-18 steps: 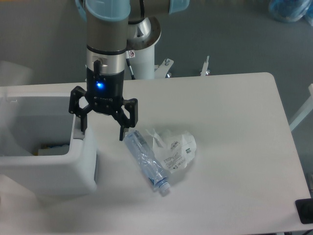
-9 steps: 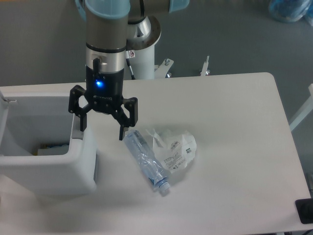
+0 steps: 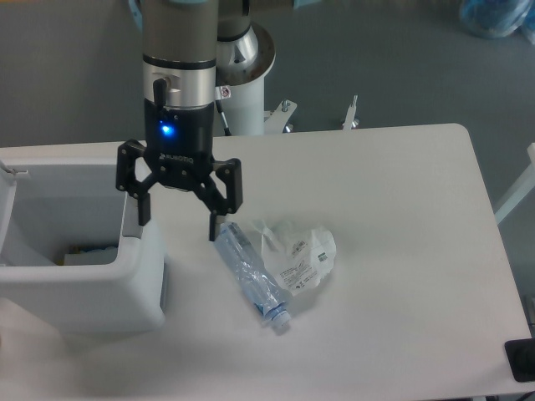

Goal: Open the trash can
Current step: 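Push the lid edge with the gripper to flip the lid open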

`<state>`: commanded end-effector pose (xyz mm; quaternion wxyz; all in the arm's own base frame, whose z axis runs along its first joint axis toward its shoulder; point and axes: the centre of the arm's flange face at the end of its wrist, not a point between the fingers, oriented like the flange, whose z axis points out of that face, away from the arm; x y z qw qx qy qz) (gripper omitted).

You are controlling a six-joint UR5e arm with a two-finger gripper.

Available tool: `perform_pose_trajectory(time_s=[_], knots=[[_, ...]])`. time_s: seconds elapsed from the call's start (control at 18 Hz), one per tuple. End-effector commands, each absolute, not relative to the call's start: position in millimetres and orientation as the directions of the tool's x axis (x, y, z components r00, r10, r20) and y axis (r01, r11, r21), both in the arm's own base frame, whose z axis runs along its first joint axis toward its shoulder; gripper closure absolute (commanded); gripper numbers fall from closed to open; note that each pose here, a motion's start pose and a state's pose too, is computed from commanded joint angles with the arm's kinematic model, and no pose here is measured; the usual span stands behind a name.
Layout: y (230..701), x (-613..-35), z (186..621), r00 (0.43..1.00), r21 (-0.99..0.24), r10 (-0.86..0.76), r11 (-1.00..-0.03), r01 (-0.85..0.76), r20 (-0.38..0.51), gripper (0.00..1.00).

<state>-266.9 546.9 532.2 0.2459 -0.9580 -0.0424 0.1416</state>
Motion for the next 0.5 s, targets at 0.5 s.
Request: perform_pose_trajectory(time_s=[0.5], knots=[[534, -307, 515, 0.950, -0.431, 0.118, -0.902, -0.020, -0.291, 0.00]])
